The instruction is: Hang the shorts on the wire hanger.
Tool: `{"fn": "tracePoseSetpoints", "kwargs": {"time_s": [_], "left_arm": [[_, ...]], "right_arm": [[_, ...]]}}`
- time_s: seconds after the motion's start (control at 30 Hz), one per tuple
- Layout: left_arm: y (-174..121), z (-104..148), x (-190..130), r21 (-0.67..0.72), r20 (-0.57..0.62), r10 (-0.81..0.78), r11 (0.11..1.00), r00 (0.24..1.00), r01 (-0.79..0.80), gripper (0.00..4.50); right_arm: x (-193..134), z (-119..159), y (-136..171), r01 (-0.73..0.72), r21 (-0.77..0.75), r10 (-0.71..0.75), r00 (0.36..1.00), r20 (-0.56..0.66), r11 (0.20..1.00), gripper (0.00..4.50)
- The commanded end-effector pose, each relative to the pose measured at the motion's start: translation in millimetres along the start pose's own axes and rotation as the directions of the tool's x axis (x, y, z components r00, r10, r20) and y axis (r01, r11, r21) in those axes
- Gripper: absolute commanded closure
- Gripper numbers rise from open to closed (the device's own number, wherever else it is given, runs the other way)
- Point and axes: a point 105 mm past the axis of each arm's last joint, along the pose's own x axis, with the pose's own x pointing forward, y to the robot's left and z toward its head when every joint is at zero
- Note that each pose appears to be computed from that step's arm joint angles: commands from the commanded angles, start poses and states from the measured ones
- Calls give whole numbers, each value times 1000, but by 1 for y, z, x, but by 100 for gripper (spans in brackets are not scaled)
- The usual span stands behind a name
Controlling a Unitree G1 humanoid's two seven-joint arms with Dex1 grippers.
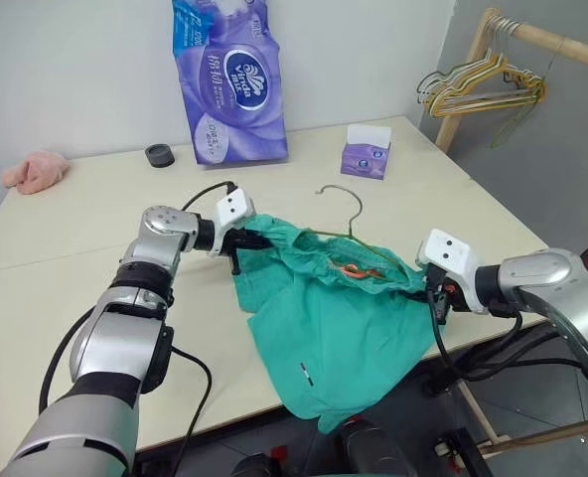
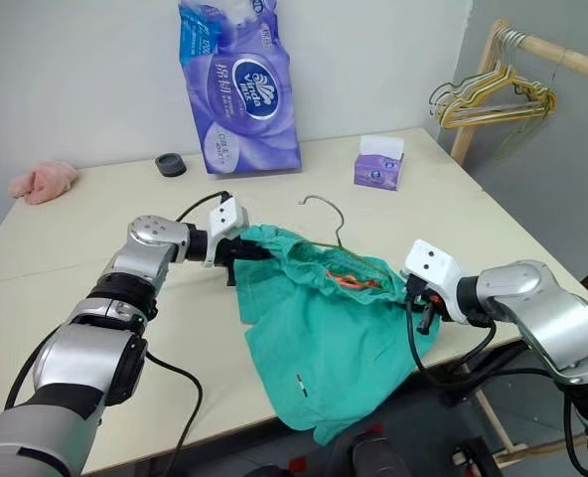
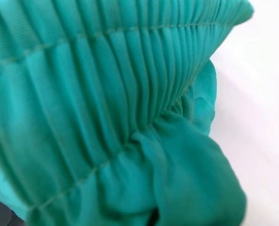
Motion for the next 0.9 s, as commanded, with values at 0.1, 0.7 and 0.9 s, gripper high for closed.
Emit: {"fn": "tracePoseSetpoints", "kwargs": {"time_s": [0.1,0.7,0.9], "left_arm": [[18,13,-12,-2,33,95,996,995,-95,447],[1,21,-6,-56,126,-21,998,992,29,271],[2,25,-21,-43,180,14,999,984,-7,121]], "right_arm": [[-13,11,-1,30,-25,-29,999,41,999,450],[-13,17,0,36,-5,-35,996,79,999,450],[-15,19,0,39,20,-41,995,96,999,450]]}}
